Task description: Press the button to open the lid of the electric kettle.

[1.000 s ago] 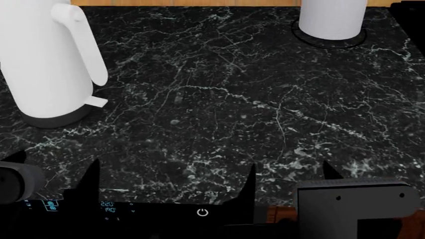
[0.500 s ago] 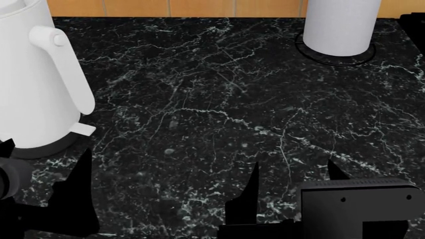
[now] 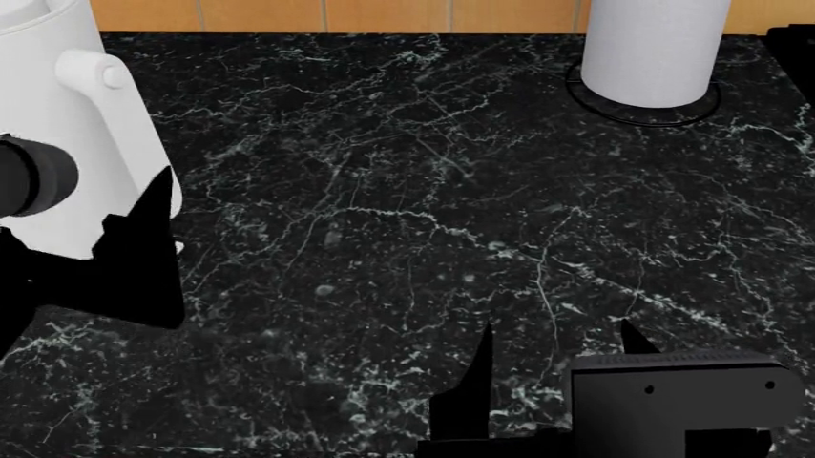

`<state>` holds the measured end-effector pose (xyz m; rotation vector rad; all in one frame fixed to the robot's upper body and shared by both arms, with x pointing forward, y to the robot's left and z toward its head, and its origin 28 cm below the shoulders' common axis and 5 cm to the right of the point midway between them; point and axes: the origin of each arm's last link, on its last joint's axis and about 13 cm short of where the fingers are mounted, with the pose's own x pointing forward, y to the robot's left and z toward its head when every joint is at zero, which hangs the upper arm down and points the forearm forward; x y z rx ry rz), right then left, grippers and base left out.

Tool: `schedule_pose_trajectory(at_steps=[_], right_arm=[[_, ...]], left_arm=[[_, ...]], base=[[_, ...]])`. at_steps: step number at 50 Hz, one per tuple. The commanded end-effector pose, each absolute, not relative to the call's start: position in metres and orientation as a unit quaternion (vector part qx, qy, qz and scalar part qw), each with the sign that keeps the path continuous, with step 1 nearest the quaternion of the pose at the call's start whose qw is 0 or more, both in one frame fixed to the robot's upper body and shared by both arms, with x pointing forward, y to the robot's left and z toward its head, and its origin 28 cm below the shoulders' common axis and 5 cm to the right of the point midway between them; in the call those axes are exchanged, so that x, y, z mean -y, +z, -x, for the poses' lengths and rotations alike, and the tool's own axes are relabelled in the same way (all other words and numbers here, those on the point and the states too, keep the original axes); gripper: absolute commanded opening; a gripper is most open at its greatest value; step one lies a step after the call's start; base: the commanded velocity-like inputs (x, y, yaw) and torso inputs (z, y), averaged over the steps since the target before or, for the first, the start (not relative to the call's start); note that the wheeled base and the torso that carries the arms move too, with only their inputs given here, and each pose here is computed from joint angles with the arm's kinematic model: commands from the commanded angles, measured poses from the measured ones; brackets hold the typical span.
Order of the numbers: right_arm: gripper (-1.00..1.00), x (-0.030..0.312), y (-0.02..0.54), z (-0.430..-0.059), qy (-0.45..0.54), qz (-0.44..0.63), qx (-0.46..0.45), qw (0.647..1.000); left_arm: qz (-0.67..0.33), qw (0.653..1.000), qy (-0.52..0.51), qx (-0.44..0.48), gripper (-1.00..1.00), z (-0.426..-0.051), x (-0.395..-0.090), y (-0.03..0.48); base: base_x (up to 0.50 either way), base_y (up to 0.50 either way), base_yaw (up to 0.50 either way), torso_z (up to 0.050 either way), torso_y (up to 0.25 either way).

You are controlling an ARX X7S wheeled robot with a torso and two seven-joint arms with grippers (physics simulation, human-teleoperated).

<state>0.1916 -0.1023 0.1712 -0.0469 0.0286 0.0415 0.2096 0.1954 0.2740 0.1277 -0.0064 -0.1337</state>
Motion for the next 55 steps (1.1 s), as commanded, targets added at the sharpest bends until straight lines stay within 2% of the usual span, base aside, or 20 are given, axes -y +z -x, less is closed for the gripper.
schedule_pose_trajectory(at_steps=[1,8,20,38,39,55], right_arm=[[1.0,0.104,0.168,-0.192,0.017,0.013,-0.02,1.0],[1.0,0.104,0.165,-0.193,0.017,0.012,-0.023,1.0],[1.0,0.103,0.164,-0.193,0.02,0.012,-0.027,0.999],[1.0,0.103,0.159,-0.194,0.022,0.016,-0.036,0.999],[1.0,0.103,0.159,-0.194,0.022,0.016,-0.037,0.999],[1.0,0.104,0.156,-0.195,0.021,0.014,-0.04,0.999]], left_arm=[[-0.073,0.996,-0.054,-0.014,1.0,-0.237,-0.2,0.305],[-0.088,0.994,-0.057,-0.032,1.0,-0.26,-0.198,0.307],[-0.105,0.99,-0.081,-0.056,1.0,-0.279,-0.19,0.307],[-0.112,0.989,-0.079,-0.058,1.0,-0.29,-0.187,0.32],[-0.113,0.989,-0.075,-0.056,-1.0,-0.289,-0.187,0.322],[-0.123,0.989,-0.062,-0.05,-1.0,-0.291,-0.189,0.33]], base=[[0.0,0.0,0.0,0.0,0.0],[0.0,0.0,0.0,0.0,0.0],[0.0,0.0,0.0,0.0,0.0],[0.0,0.0,0.0,0.0,0.0],[0.0,0.0,0.0,0.0,0.0],[0.0,0.0,0.0,0.0,0.0]])
